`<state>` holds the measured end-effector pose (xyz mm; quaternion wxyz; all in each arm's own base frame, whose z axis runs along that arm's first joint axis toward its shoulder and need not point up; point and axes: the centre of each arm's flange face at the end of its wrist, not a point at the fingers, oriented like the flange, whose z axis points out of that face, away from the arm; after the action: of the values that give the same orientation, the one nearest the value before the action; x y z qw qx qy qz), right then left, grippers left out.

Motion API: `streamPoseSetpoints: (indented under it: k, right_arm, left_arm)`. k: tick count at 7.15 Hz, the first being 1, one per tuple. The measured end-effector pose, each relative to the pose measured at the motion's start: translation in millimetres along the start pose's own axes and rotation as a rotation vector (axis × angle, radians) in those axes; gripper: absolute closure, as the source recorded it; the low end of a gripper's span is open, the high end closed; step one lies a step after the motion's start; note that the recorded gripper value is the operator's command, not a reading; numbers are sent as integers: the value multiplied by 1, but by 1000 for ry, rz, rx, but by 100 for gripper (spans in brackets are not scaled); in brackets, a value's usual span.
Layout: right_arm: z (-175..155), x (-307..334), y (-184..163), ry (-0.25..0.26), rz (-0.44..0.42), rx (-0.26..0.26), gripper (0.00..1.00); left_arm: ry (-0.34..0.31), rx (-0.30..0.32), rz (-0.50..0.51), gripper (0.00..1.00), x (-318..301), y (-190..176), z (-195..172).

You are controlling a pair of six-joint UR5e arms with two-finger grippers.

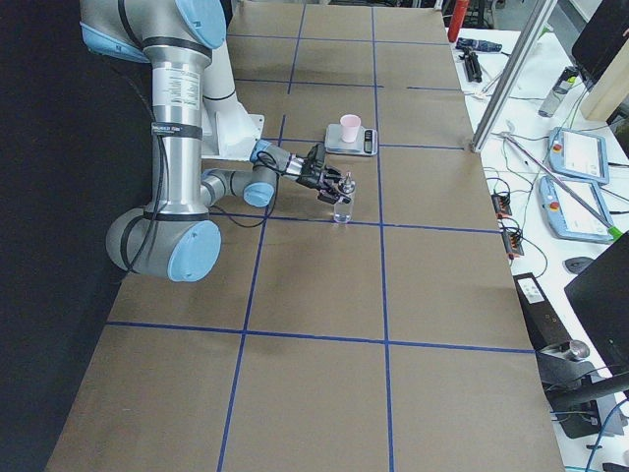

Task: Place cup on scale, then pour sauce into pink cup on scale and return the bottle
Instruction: 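Lift the bottle with the right gripper and carry it over the pink cup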

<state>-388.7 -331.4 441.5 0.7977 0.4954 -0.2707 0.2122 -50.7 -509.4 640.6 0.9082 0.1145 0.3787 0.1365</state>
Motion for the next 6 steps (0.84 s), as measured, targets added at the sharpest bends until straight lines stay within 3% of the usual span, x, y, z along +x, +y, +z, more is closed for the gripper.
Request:
streamPoseSetpoints:
  k: [3, 5, 6]
  right_arm:
    - [-13, -15, -32, -24, 26, 54, 100]
    - [-25, -28, -59, -48, -58, 78, 100]
    - [-32, -47, -75, -76, -58, 90, 100]
  left_arm:
    - [1, 0, 0, 0, 0, 0, 0]
    - [1, 0, 0, 0, 0, 0, 0]
    - [2, 0, 0, 0, 0, 0, 0]
